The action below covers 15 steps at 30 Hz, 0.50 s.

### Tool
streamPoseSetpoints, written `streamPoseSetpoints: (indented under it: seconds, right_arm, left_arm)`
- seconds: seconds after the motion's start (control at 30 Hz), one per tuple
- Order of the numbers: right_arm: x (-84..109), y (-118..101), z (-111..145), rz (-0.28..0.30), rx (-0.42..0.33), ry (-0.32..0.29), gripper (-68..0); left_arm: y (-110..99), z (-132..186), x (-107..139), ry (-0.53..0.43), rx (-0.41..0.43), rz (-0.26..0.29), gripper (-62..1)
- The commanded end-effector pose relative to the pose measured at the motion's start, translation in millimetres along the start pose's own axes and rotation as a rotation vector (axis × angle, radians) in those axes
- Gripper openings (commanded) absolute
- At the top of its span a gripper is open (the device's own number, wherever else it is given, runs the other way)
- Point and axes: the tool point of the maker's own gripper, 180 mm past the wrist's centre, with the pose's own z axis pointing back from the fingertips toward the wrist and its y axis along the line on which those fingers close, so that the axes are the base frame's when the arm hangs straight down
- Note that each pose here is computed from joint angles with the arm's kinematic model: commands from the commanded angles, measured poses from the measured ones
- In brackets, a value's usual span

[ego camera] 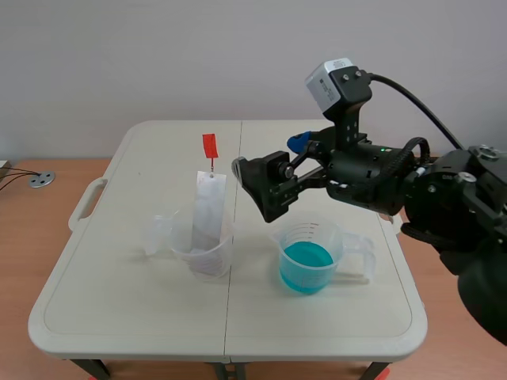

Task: Hold the metal plate by the orange handle, dip it into the blue solution, take it out and point at it, then put the plate back in the beaker on the left.
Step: 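Lift the metal plate out of the left beaker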

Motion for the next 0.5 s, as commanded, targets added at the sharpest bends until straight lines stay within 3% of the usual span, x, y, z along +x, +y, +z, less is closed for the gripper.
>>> streamPoseSetpoints:
  seconds: [0.0,0.3,0.47]
  right_arm:
    - [15.8,2.0,-7.8,0.015,0.025,-0.037,-8.5]
    - [21.6,-3.0,-38.8,-0.016,0.049,-0.039,-8.5]
    - [23.1,-1.9,-53.3,-0.025,0.061,-0.007,-8.5]
  left_arm:
    - [-1.4,-0.3,7.4,-0.026,-0.002,0.005,-56.2]
    - [-1.4,-0.3,7.0,-0.024,-0.002,0.005,-56.2]
    - [-1.4,-0.3,7.0,-0.024,-0.002,0.005,-56.2]
